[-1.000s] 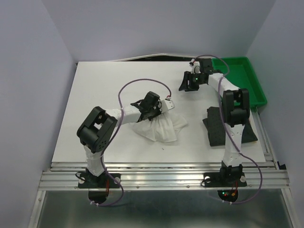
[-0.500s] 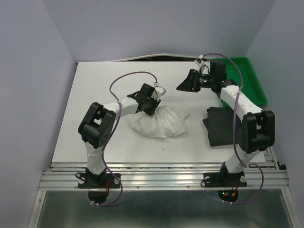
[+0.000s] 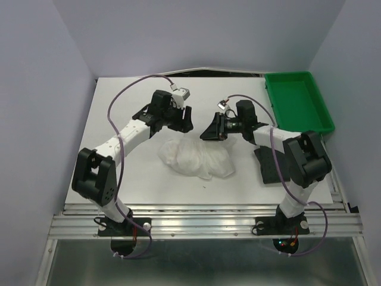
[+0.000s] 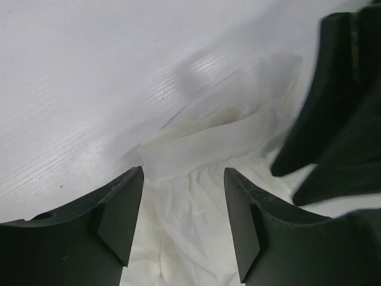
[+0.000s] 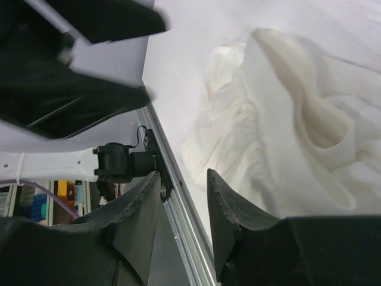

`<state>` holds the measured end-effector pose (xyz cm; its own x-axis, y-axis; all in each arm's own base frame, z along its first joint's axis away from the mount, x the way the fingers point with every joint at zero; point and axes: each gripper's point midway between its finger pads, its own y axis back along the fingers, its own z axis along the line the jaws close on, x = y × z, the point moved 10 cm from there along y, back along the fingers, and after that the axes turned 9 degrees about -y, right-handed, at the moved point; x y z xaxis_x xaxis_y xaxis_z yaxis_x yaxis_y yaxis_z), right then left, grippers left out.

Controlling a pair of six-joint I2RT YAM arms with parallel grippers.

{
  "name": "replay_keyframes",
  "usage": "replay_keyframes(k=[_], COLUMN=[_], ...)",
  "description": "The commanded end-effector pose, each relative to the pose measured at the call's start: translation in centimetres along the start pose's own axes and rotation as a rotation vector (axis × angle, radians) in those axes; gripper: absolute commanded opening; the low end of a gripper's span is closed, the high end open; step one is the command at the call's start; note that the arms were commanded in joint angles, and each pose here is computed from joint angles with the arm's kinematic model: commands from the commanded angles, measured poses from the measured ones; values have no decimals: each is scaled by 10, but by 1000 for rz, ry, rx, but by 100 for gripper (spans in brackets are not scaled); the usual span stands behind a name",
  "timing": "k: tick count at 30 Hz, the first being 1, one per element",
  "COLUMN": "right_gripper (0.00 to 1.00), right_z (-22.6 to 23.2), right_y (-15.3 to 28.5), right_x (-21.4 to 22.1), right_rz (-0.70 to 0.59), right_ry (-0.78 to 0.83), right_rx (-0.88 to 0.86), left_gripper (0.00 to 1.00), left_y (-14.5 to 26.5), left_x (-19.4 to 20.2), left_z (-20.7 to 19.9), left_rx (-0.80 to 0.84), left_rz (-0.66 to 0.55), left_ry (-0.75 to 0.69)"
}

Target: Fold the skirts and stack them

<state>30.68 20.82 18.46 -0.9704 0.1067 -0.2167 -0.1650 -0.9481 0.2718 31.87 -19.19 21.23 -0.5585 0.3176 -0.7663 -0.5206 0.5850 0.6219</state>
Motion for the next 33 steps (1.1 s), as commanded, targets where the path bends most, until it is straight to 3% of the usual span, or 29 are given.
replay_keyframes(k=[1, 5, 11, 18, 21, 24, 28, 29, 31, 32, 33], right_gripper=[41, 41, 42, 44, 44, 45, 64, 75, 85, 97, 100], right_z=[-18, -46, -74, -103, -105, -82, -18, -9, 20, 26, 29], right_y=[-7, -18, -34, -44, -45, -38, -14, -7, 10, 17, 23], right_x=[-12, -15, -23, -26, -30, -38, -60, -58, -56, -51, -49], right_rz=[-40, -21, 3, 6, 7, -1, -88, -101, -179, -199, -232], right_ry=[46, 21, -11, 7, 27, 63, 239, 227, 282, 285, 290], right_rx=[-13, 39, 64, 133, 165, 178, 236, 276, 301, 321, 355], left_gripper=[66, 60, 53, 46, 46, 48, 67, 69, 77, 80, 84], left_y=[31, 37, -8, -57, -65, -57, -18, -9, 19, 27, 42], left_x=[-1, 16, 67, 118, 122, 98, 61, 58, 49, 48, 41], left_z=[-21, -39, -27, 16, 28, 29, 14, 11, 4, 4, 4], left_rx=[128, 328, 466, 333, 275, 295, 292, 288, 241, 217, 160], left_rz=[-85, -137, -19, 174, 206, 153, 59, 44, 14, 7, -30], left_ry=[74, 155, 367, 554, 551, 473, 319, 301, 257, 238, 195])
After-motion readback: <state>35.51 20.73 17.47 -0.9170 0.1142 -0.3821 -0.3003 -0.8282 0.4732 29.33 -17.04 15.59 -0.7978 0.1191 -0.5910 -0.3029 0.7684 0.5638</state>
